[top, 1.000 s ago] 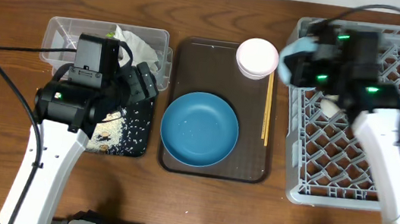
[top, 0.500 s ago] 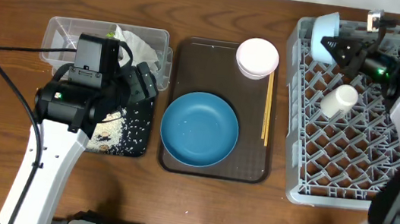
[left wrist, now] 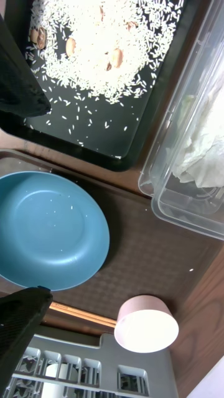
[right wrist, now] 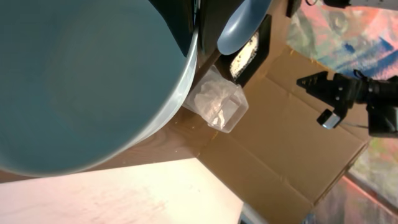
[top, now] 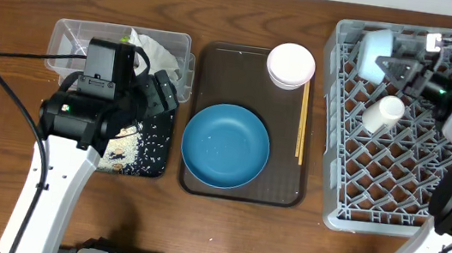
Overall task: Sort waste into correct bins and load items into the dishwasher rack
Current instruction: 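Set the light-blue bowl in the rack's upper area and release, then move the right gripper left and grasp the pink bowl rim, then carry the pink bowl right into the rack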
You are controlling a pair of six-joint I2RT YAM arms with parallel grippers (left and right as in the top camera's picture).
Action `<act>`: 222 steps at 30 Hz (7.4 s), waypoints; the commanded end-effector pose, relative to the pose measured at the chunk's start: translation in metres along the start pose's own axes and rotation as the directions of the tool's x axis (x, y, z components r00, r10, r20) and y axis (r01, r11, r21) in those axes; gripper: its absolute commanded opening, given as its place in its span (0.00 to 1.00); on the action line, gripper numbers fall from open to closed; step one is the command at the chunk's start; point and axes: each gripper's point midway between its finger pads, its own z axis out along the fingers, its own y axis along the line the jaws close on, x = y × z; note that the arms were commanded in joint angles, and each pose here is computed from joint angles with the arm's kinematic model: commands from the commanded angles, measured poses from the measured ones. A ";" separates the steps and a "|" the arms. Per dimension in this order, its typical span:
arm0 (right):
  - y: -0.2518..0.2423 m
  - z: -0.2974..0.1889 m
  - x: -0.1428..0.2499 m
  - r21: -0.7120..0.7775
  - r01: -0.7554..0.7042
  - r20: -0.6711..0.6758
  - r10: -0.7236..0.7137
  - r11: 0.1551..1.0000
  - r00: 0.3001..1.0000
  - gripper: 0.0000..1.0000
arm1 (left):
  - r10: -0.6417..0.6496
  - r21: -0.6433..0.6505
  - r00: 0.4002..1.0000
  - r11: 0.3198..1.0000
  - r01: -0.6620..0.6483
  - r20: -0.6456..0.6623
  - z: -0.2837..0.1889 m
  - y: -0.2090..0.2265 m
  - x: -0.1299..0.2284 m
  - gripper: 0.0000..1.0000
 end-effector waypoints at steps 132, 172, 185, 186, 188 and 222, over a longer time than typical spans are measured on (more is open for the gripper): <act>-0.043 0.210 0.162 0.676 0.440 -0.574 0.048 0.592 0.817 0.38 | 0.005 0.002 1.000 1.000 -0.005 0.018 -0.004 -0.002 -0.007 0.90; 0.249 0.067 0.098 0.305 0.122 -0.493 0.047 0.945 0.869 0.01 | 0.005 0.002 1.000 1.000 -0.005 0.018 -0.004 -0.002 -0.007 0.90; 0.201 0.004 0.111 0.242 -0.174 -0.265 0.237 0.955 0.935 0.01 | 0.005 0.002 1.000 1.000 -0.005 0.018 -0.004 -0.002 -0.007 0.90; 0.194 -0.003 0.114 0.253 -0.200 -0.238 0.261 0.947 0.936 0.01 | 0.005 0.002 1.000 1.000 -0.005 0.018 -0.004 -0.002 -0.007 0.90; 0.180 -0.014 0.117 0.268 -0.234 -0.185 0.288 0.934 0.939 0.01 | 0.005 0.002 1.000 1.000 -0.005 0.018 -0.004 -0.002 -0.007 0.90; 0.097 -0.052 0.113 0.021 -0.490 0.125 0.484 0.871 0.866 0.01 | 0.005 0.002 1.000 1.000 -0.005 0.018 -0.004 -0.002 -0.007 0.90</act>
